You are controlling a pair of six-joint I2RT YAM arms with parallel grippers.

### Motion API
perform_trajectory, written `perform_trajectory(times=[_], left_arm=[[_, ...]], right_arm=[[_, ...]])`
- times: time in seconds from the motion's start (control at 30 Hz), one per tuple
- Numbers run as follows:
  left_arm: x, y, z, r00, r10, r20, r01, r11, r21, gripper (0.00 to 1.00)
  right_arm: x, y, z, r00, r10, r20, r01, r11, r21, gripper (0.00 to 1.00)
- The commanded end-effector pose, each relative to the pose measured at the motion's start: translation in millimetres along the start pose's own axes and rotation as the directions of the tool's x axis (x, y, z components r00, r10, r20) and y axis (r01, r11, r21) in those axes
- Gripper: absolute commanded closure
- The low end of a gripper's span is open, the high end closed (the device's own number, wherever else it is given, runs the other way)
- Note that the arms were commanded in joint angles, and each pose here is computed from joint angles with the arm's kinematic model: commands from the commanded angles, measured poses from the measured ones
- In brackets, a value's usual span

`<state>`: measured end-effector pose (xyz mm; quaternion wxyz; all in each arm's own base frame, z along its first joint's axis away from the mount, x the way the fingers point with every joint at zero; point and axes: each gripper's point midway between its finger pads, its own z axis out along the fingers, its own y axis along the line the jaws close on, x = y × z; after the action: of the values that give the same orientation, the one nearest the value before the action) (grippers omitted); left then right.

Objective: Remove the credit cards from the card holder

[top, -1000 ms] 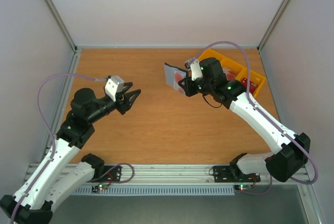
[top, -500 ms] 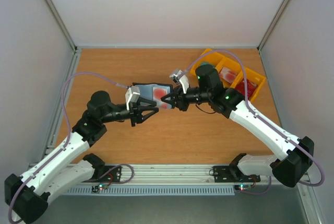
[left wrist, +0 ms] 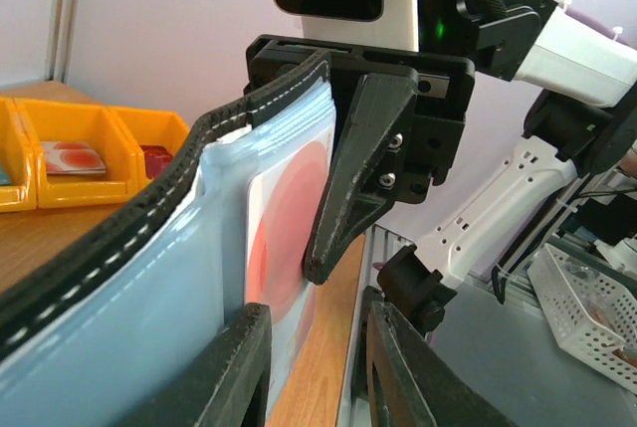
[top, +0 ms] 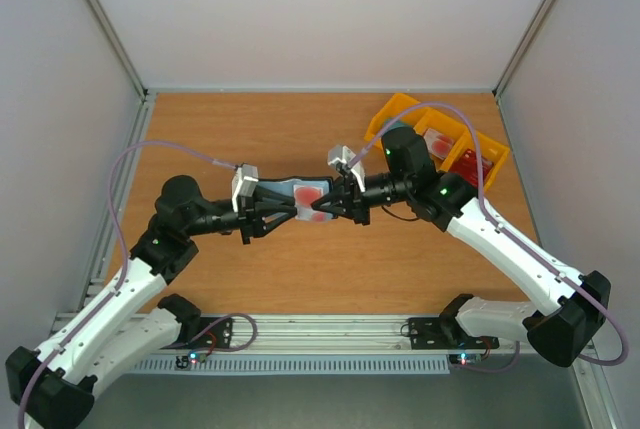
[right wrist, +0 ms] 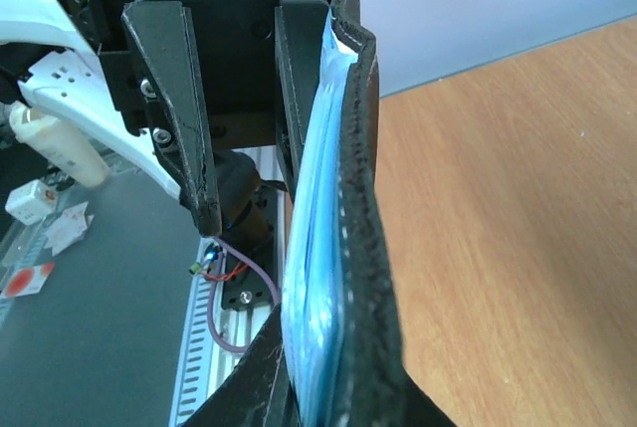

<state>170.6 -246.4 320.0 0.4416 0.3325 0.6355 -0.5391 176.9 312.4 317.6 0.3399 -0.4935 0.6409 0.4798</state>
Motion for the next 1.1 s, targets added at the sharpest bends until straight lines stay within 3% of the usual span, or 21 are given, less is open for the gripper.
perform_trajectory(times=[0.0,0.47,0.7,0.97,1.0,1.07], left_arm=[[-16.4,5.0,-1.0,0.998,0.029,0.052,-0.028,0.999,-0.022,0.71],[-21.8,18.9,-6.1,0.997,0.033,0.069,-0.025,0.993,-0.114,0.7],[-18.2,-17.6,-0.9,0.993,0.113,0.036,-0.115,0.99,0.084,0.7],[-19.4,-15.3,7.0,0.997,0.065,0.052,-0.068,0.995,0.075,0.67],[-20.6,-15.8,7.4,0.997,0.063,0.055,-0.067,0.995,0.075,0.69],[-21.2,-16.1,7.4,0.996,0.069,0.056,-0.073,0.995,0.075,0.86]], right_arm=[[-22.4,49.7,-11.8,0.993,-0.096,0.076,0.109,0.974,-0.198,0.99],[-20.8,67.0,-23.6,0.987,-0.145,0.073,0.158,0.957,-0.244,0.99],[-28.1,58.5,-18.6,0.989,-0.122,0.085,0.139,0.961,-0.239,0.99],[-36.8,56.2,-13.8,0.987,-0.122,0.105,0.146,0.955,-0.26,0.99],[-36.7,56.6,-13.6,0.987,-0.121,0.105,0.145,0.954,-0.262,0.99],[-34.8,56.2,-13.5,0.987,-0.124,0.1,0.147,0.954,-0.26,0.99]])
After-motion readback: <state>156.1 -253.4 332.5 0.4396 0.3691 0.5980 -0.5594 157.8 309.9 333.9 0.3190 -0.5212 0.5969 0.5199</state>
